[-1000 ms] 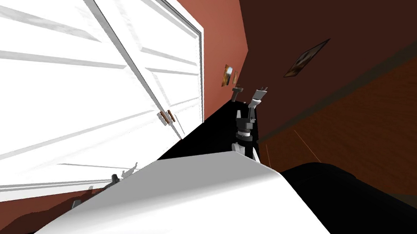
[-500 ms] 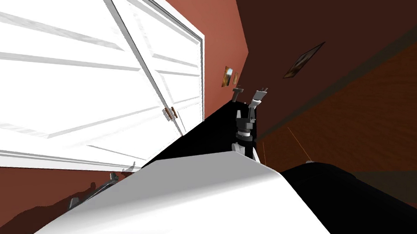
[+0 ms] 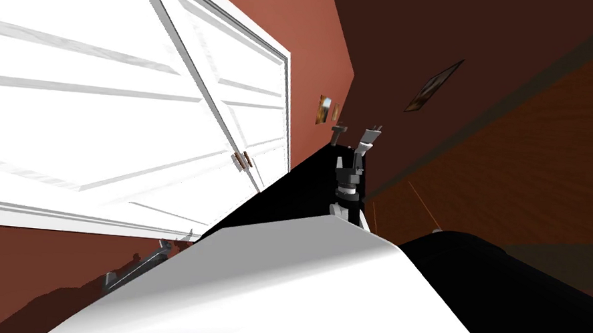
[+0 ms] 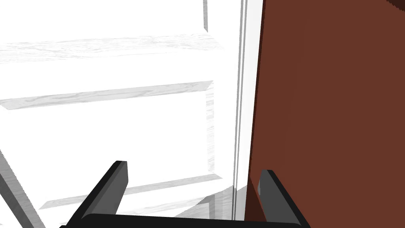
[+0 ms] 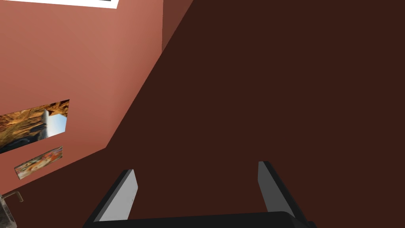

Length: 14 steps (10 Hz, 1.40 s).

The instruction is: Push the door open

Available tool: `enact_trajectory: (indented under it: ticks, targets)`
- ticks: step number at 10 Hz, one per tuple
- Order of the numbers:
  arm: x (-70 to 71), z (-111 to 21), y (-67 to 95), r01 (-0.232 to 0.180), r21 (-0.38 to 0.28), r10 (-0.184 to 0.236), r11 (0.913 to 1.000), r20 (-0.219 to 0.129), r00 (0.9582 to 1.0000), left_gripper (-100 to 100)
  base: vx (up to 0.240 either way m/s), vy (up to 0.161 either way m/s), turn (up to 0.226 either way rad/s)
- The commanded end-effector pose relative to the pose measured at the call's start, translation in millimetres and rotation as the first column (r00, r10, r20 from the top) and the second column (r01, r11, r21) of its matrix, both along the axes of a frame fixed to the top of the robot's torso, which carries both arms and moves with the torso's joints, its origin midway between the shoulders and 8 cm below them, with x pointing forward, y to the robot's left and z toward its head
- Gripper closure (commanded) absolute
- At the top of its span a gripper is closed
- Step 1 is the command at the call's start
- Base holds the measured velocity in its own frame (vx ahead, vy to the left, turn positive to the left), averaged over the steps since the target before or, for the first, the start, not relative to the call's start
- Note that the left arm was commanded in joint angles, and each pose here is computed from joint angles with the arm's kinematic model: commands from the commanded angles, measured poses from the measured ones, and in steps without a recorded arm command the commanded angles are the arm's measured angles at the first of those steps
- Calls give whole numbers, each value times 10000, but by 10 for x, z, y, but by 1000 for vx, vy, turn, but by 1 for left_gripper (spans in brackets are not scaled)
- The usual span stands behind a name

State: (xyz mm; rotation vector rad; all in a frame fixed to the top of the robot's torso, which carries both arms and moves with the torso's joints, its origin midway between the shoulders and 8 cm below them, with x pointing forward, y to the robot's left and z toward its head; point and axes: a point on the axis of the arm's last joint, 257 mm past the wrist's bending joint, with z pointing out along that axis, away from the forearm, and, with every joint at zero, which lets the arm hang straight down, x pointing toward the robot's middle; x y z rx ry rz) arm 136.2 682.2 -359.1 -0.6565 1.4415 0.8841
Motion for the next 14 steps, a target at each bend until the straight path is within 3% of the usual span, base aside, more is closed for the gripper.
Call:
enact_trajectory:
  ticks: [1, 7, 14]
  targets:
    - [71, -7, 5, -85, 45, 85, 10000, -26, 10000, -100, 100, -31, 11]
    - [473, -80, -118, -250, -58, 250, 9997, 16, 9997, -100, 175, -22, -10]
    - [976, -244, -480, -15, -556, 27, 9985, 218, 9998, -100, 222, 12, -42]
